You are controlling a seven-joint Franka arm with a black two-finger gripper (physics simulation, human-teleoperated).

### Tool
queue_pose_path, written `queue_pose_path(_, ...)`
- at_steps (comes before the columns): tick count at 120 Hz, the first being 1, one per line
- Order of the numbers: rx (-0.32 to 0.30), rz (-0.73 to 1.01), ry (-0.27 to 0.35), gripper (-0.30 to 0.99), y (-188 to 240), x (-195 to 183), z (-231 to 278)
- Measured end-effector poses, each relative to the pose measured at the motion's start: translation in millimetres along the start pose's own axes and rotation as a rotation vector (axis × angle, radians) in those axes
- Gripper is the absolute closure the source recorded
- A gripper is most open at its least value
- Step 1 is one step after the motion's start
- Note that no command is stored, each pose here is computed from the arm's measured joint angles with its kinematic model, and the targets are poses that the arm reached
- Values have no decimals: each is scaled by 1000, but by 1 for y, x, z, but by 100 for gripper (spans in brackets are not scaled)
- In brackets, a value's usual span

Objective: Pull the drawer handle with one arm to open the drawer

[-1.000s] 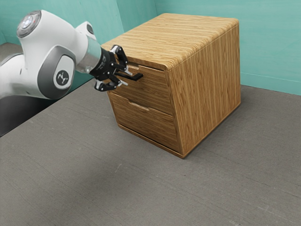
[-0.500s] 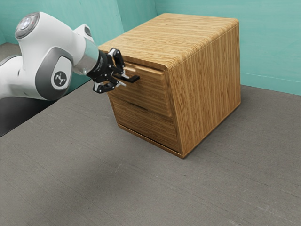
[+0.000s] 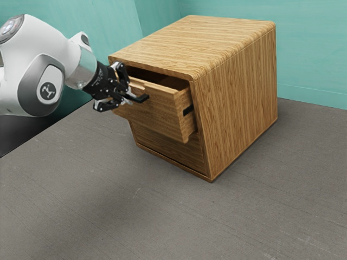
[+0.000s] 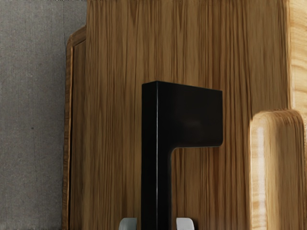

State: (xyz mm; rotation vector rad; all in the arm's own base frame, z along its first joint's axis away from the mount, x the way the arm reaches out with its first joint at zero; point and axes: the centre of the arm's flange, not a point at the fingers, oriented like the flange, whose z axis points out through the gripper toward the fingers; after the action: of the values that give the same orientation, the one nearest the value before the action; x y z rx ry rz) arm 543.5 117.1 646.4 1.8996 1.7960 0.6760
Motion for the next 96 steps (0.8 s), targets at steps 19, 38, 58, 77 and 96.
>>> queue_pose_path(19,0,-6,-13,74,-12,7,-12)
queue_pose_path(38,-1,-1,-21,74,-21,8,-20)
queue_pose_path(58,-10,5,-35,74,-35,10,-33)
queue_pose_path(77,-6,9,-37,74,-45,13,-36)
queue_pose_path(96,-7,13,-48,74,-55,12,-41)
